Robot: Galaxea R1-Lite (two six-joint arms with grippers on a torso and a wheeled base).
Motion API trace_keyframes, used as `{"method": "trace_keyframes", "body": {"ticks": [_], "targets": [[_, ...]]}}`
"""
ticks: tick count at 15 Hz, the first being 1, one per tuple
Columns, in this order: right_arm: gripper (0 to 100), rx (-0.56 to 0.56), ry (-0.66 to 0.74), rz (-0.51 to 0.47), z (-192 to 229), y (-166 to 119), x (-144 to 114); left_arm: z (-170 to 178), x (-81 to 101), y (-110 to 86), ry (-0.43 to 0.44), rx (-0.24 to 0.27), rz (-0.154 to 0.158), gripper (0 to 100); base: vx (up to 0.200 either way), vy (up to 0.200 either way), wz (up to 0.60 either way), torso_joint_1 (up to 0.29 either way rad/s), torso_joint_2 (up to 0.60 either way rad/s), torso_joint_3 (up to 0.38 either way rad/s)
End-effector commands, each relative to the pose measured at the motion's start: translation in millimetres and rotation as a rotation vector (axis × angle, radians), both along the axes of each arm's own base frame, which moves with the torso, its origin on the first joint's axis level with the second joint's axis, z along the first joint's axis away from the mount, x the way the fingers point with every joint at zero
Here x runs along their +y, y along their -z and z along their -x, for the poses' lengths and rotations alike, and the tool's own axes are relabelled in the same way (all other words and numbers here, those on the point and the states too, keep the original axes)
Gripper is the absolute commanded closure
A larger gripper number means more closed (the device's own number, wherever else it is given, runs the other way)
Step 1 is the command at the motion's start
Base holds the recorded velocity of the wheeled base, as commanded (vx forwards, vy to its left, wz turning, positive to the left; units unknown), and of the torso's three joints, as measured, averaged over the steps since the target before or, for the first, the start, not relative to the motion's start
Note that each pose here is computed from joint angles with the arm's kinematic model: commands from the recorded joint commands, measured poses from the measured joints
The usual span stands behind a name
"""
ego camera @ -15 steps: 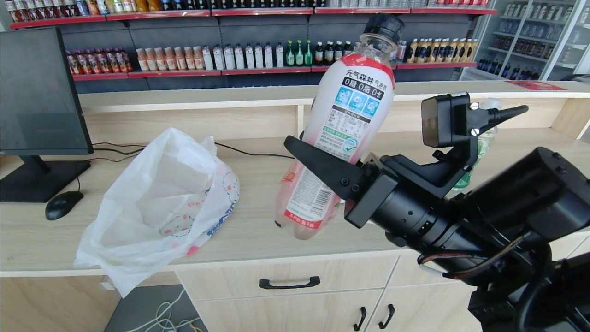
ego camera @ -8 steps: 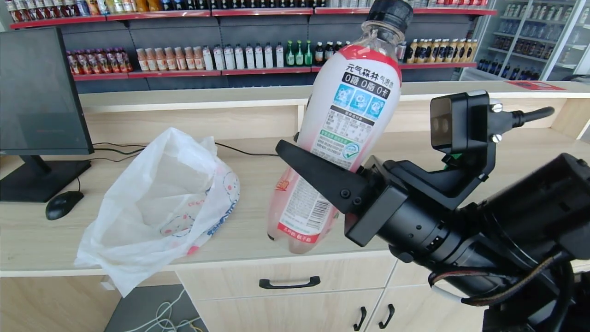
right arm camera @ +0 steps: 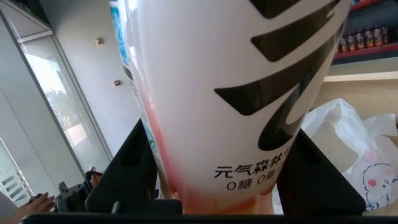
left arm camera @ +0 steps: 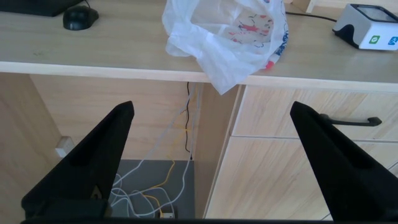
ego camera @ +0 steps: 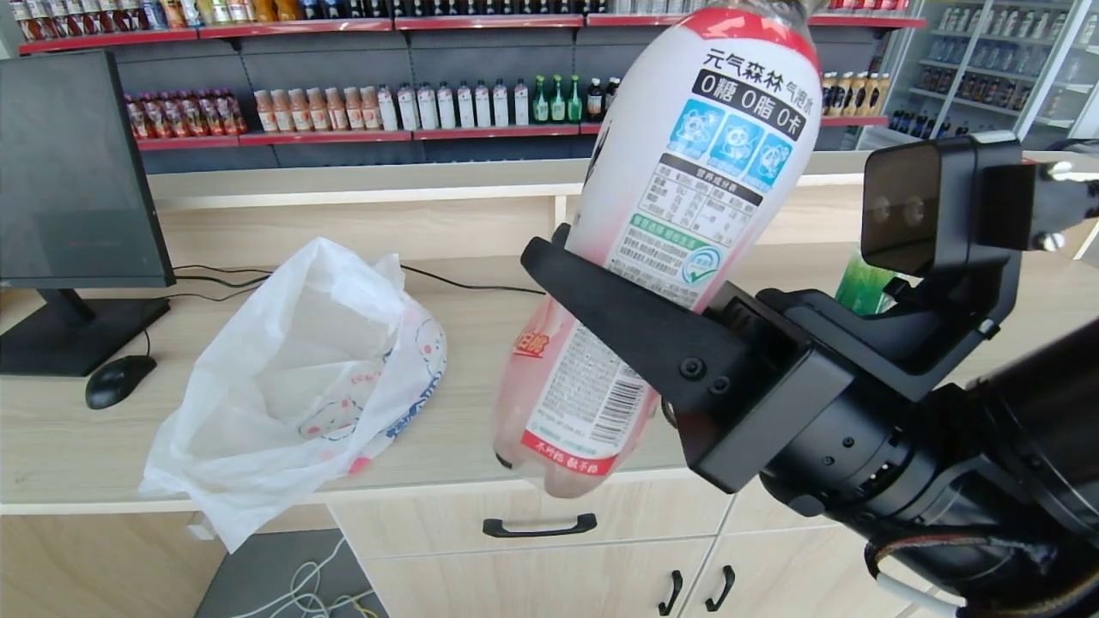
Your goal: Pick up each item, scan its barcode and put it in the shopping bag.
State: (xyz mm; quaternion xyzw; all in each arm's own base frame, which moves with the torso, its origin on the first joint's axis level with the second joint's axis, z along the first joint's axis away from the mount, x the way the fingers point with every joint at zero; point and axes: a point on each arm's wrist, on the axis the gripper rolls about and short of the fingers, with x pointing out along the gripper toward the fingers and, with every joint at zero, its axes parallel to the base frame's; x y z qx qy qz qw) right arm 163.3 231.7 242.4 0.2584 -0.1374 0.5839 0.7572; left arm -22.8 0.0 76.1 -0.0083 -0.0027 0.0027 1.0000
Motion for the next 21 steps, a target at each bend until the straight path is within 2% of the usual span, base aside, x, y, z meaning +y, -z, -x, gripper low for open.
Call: {"method": "trace_keyframes", "body": {"ticks": [1, 9, 14, 18, 21], "targets": [[100, -0.005, -0.004, -0.004, 4, -2, -5, 0, 0.0, -0.1, -0.001, 0.001, 0.0, 0, 0.0, 0.0, 0.0, 0.0, 0.0, 0.0], [100, -0.015, -0.004, -0.014, 9, -6, -11, 0, 0.0, 0.0, -0.001, -0.001, 0.0, 0, 0.0, 0.0, 0.0, 0.0, 0.0, 0.0], [100, -0.036, 0.024, 0.03, 5, 3, -7, 0, 0.0, 0.0, -0.001, -0.001, 0.0, 0, 0.0, 0.0, 0.0, 0.0, 0.0, 0.0], [100, -0.161, 0.152, 0.14, -12, 22, 2, 0, 0.0, 0.0, -0.001, -0.001, 0.0, 0, 0.0, 0.0, 0.0, 0.0, 0.0, 0.0], [100, -0.279, 0.35, 0.243, -44, 32, -15, 0, 0.0, 0.0, -0.001, -0.001, 0.0, 0, 0.0, 0.0, 0.0, 0.0, 0.0, 0.0]]}}
